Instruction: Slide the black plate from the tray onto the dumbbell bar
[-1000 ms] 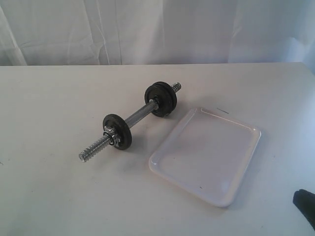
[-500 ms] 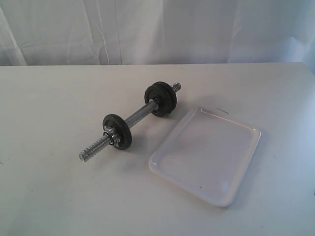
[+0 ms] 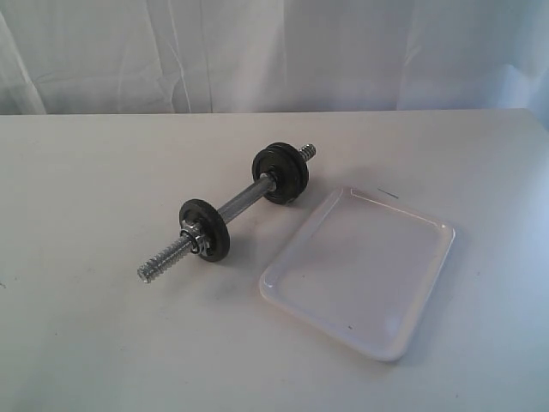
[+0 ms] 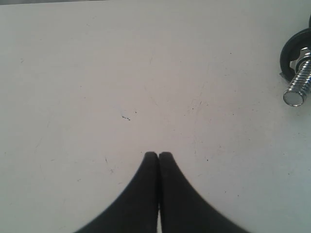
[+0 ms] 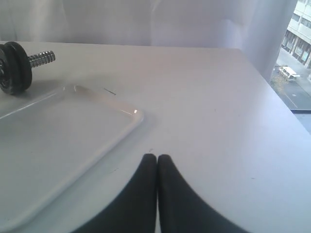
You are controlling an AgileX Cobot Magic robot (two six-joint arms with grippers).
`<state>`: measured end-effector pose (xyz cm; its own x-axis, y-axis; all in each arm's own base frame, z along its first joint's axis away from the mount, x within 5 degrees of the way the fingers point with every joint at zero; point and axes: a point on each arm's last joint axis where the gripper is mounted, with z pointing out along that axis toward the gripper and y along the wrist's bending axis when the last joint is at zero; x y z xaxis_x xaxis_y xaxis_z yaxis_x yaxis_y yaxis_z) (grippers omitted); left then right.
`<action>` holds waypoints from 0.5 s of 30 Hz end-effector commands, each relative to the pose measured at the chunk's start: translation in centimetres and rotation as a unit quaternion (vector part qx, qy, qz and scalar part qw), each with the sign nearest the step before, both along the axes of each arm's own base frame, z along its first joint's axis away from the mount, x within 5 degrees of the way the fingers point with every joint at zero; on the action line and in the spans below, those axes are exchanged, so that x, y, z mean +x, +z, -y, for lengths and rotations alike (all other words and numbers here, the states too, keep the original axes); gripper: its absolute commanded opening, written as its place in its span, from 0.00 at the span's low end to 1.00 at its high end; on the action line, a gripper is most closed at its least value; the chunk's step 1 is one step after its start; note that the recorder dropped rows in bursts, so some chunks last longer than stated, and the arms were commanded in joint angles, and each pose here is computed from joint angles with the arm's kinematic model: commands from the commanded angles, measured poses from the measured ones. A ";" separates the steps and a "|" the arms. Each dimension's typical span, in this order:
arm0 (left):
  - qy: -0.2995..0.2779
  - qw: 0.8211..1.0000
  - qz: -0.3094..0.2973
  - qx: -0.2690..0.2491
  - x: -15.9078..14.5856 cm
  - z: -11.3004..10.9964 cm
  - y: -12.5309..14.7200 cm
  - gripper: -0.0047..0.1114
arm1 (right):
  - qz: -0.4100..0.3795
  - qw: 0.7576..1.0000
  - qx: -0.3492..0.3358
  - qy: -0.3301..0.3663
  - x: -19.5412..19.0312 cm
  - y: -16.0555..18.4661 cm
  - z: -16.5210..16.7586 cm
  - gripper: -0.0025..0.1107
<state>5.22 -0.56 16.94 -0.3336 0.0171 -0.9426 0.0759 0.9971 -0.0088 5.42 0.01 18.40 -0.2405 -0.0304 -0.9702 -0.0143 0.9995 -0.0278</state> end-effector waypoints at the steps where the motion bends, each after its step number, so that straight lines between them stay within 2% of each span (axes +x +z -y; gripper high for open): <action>1: -0.004 1.000 0.000 -0.004 0.0 0.1 -0.1 0.04 | 0.007 1.000 0.001 -0.002 0.0 0.1 0.0 0.02; 11: -0.004 1.000 0.000 -0.004 0.0 0.1 -0.1 0.04 | 0.007 1.000 0.001 0.012 0.0 0.1 -0.1 0.02; 15: -0.004 1.000 0.000 -0.004 0.0 0.1 -0.1 0.04 | 0.007 0.999 0.001 0.045 0.0 0.1 -0.5 0.02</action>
<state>5.22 -0.56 16.94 -0.3336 0.0171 -0.9426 0.0759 0.9971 -0.0088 5.41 0.34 18.40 -0.2384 -0.0430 -0.9702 -0.0739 0.9969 -0.0260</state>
